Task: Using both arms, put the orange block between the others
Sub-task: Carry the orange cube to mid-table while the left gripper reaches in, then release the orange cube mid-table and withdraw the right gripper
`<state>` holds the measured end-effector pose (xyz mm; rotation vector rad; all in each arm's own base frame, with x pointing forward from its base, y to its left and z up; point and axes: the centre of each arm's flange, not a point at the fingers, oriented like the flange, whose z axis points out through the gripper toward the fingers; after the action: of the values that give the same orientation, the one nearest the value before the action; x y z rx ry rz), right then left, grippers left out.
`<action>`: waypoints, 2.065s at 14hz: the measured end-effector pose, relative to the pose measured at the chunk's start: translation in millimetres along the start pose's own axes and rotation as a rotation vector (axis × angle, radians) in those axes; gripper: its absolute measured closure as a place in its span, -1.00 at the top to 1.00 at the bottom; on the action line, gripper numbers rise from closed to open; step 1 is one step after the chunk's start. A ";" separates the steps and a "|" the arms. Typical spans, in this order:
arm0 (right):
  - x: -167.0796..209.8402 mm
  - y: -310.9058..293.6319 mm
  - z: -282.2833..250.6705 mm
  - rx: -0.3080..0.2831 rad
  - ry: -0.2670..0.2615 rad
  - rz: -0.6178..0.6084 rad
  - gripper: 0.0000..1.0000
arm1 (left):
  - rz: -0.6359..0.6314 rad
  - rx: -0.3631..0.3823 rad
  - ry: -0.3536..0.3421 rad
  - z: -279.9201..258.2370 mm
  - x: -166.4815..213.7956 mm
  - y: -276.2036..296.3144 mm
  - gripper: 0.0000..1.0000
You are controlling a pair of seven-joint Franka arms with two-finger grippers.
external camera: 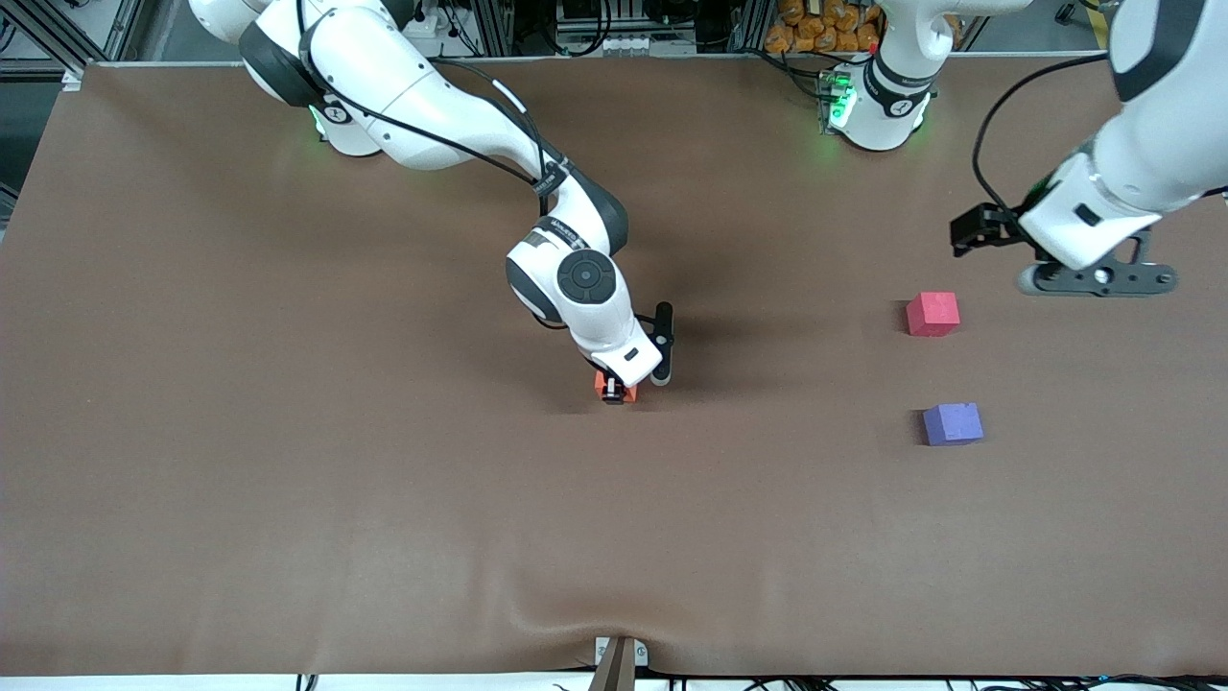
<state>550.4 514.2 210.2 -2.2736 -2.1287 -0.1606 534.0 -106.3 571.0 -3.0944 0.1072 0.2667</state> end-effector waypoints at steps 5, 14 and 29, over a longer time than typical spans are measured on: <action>9.7 -8.9 2.4 -0.039 -0.015 -0.026 0.74 | 0.019 0.006 -0.029 11.2 5.5 10.2 1.00; 19.6 1.9 -26.0 -0.089 0.012 -0.029 1.00 | 0.043 -0.002 0.020 16.2 20.8 25.8 1.00; -259.0 168.7 -174.5 0.045 -0.085 0.484 1.00 | 0.033 -0.009 0.041 27.7 40.1 61.5 1.00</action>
<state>691.8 230.1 369.3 -2.7220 -1.5249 -0.0046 564.3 -169.2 535.1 -3.1103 0.1586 0.2053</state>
